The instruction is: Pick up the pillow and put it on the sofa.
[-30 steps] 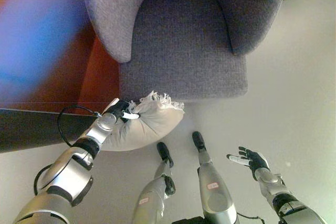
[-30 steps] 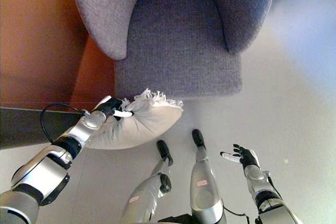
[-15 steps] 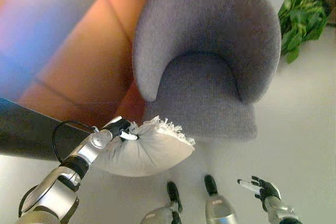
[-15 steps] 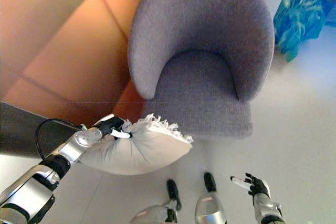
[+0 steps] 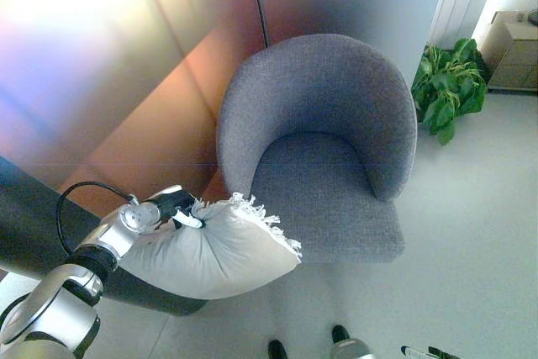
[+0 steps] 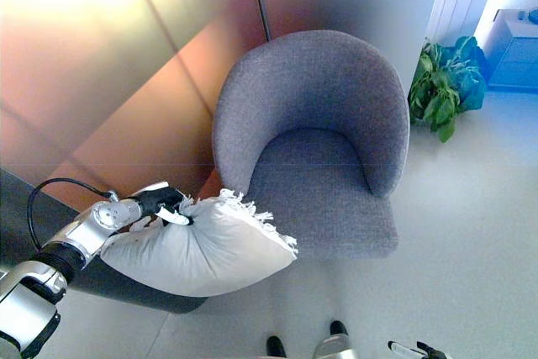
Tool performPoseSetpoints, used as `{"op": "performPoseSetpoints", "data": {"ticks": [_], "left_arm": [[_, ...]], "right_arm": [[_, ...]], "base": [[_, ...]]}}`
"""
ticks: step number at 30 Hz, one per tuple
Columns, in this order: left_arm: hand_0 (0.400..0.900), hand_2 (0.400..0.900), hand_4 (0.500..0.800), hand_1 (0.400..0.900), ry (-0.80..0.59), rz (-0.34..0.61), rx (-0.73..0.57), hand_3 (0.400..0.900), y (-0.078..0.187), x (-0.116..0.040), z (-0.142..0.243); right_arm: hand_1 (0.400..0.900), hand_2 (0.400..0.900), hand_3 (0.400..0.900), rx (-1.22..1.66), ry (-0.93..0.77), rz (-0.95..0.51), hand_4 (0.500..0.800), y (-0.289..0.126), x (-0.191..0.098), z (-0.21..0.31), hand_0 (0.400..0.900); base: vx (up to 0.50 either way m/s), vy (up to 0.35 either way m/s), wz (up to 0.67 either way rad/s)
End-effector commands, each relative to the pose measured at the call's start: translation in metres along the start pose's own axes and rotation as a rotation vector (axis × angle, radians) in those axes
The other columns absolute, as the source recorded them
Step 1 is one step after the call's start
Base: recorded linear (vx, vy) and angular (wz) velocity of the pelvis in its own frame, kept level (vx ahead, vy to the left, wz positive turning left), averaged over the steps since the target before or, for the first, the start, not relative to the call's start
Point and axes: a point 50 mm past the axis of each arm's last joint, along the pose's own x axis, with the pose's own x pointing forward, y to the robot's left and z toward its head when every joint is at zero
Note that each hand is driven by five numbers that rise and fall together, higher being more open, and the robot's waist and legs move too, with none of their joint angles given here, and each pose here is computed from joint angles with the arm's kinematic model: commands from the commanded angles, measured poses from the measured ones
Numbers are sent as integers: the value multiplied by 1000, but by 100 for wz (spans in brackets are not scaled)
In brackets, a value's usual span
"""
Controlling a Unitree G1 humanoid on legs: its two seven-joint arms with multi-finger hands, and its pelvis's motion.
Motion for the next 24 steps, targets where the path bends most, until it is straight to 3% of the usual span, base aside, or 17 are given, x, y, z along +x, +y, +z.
{"op": "performPoseSetpoints", "data": {"ticks": [1, 7, 12, 24], "left_arm": [[400, 400, 500, 400, -159, 394, 94, 400, 133, -58, 59], [400, 400, 500, 400, -185, 430, 120, 400, 158, -73, 85], [400, 400, 500, 400, -200, 436, 151, 400, 166, -77, 102], [400, 400, 500, 400, -206, 429, 180, 400, 166, -70, 129]], "right_arm": [[900, 900, 900, 36, 30, -65, 800, -18, -1, -10, 900], [900, 900, 900, 64, 57, -67, 800, -15, -2, -16, 900], [900, 900, 900, 82, 73, -70, 800, -13, -3, -21, 900], [900, 900, 900, 151, 118, -97, 800, -13, -6, -38, 900]], "base": [[27, -51, -7], [28, -48, -10], [19, -47, -13], [16, -54, -20]]}}
